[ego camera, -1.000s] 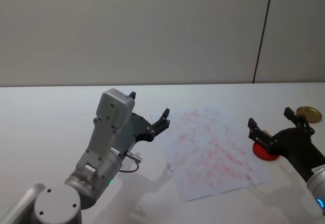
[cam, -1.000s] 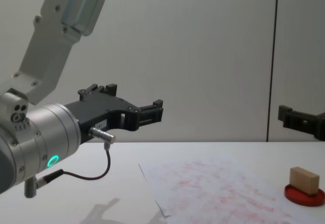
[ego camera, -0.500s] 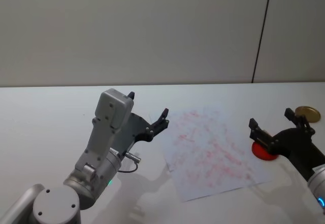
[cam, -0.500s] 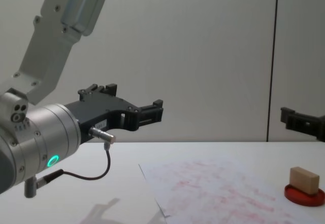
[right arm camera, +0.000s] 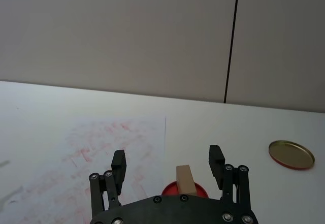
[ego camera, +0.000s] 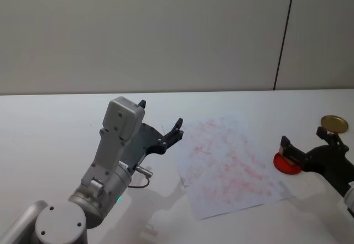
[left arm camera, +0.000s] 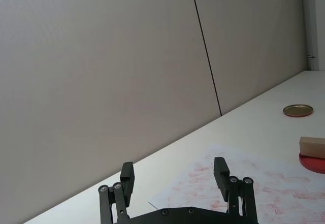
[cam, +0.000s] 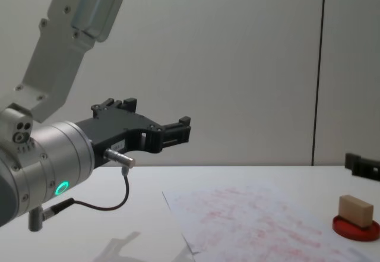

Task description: Use the one hand to pick up the stamp and affix it onto the A4 paper.

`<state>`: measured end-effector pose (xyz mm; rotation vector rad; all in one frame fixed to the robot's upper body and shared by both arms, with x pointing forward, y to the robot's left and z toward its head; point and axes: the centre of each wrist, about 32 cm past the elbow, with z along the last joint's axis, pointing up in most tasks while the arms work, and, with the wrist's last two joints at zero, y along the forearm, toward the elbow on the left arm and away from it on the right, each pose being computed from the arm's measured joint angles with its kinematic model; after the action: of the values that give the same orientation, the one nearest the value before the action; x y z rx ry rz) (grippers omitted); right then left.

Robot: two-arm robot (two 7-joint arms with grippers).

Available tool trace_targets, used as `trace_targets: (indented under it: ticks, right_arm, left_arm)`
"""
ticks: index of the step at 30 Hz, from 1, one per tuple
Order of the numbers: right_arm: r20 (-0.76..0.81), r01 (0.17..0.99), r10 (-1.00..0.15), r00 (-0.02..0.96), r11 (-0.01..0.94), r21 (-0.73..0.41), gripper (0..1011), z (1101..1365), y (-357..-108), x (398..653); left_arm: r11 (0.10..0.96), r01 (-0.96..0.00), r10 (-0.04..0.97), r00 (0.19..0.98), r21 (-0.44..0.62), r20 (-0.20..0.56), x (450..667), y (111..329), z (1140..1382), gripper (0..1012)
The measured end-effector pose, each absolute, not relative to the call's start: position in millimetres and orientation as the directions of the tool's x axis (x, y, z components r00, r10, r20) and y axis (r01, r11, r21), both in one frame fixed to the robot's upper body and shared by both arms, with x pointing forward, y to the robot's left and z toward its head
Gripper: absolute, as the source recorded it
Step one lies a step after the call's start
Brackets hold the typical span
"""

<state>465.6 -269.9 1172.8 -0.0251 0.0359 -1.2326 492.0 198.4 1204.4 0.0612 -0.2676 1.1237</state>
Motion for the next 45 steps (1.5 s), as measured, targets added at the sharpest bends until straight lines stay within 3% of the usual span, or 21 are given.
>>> trace_targets:
  ticks: [14,33,38,45]
  right_arm:
    - [-0.026,0.929,-0.936,0.351,0.351,-0.115,1001,1155.1,-286.1,486.9]
    - [-0.02,0.915,-0.933,0.358,0.355,-0.191,1000,1139.8,-279.6,508.1]
    - [-0.017,0.913,-0.933,0.359,0.355,-0.204,929,1137.0,-277.0,512.1]
    - [-0.008,0.909,-0.932,0.362,0.355,-0.218,707,1134.0,-272.6,517.1]
  left_arm:
    - [0.434,-0.897,0.882,0.404,-0.086,0.243,492.0,198.4,1204.4,993]
    - [0.434,-0.897,0.882,0.404,-0.086,0.242,492.0,198.4,1204.4,993]
    - [0.434,-0.897,0.882,0.404,-0.086,0.243,492.0,198.4,1204.4,993]
    - [0.434,-0.897,0.882,0.404,-0.086,0.242,492.0,198.4,1204.4,993]
